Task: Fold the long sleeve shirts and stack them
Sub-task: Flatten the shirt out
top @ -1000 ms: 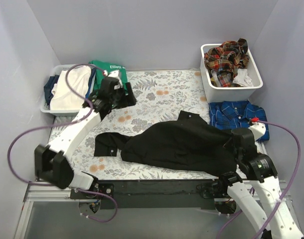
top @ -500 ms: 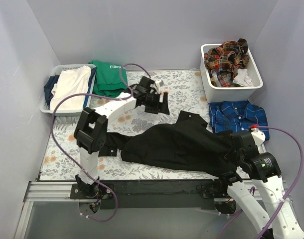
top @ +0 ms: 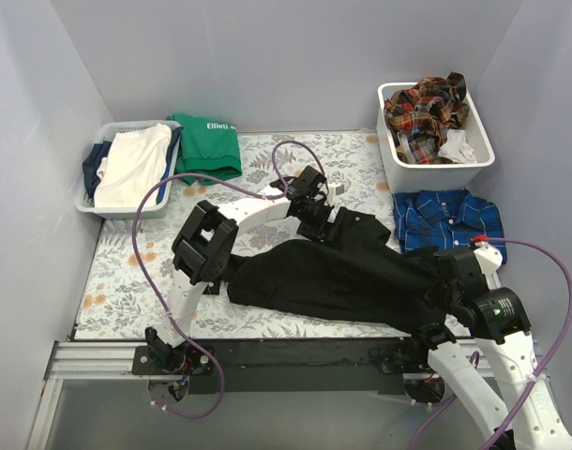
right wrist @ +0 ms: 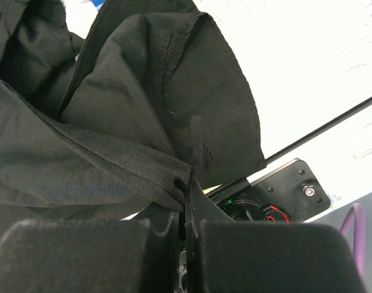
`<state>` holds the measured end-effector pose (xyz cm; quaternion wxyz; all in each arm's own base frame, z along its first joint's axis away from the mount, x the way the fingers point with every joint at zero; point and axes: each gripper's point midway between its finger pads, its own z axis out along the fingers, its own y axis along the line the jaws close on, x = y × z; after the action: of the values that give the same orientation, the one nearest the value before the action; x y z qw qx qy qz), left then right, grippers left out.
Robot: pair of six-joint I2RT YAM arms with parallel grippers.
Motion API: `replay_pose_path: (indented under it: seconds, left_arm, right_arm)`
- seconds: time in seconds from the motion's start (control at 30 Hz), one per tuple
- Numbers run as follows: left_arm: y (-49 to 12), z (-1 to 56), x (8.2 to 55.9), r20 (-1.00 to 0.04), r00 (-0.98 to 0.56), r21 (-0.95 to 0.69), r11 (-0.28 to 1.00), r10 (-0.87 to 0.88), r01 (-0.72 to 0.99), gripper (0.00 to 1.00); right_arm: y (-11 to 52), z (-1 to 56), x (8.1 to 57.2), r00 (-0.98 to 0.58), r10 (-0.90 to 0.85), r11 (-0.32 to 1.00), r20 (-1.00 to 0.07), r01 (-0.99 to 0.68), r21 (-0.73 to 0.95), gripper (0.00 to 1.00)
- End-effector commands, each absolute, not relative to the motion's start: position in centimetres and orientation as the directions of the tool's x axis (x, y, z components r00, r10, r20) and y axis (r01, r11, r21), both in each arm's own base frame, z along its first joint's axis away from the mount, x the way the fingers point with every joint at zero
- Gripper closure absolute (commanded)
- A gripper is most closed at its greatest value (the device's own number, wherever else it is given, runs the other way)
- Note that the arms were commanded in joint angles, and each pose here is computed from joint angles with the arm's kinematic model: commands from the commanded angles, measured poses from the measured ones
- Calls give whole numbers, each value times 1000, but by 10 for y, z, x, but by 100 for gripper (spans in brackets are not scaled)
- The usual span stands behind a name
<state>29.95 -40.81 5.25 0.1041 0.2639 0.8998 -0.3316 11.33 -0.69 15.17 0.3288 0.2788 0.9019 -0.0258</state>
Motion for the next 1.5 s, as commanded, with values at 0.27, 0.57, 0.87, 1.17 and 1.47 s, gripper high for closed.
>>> replay_pose_path:
  seconds: [0.27,0.57,0.87,1.17,1.47]
  left_arm:
    - [-399,-10,263,-249,-764,-275,713,595,645,60]
    - [-346,41,341,-393,-816,-34,880,425,475,100]
    - [-216,212,455,-737,-673,-33,991,66,133,100]
    - [-158,266,514,-842,-521,-154,988,-141,-20,100]
    - [-125,198,508,-733,-654,-125,983,-184,-137,19]
  right_arm:
    - [-18,159,114,-584,499,817,-641,564,122,99]
    - [-18,162,117,-580,500,813,-643,570,118,99]
    - [6,170,174,-544,479,845,-689,499,193,99]
    - [51,156,312,-619,312,927,-721,364,89,70]
    - [81,172,373,-678,248,959,-692,271,78,25]
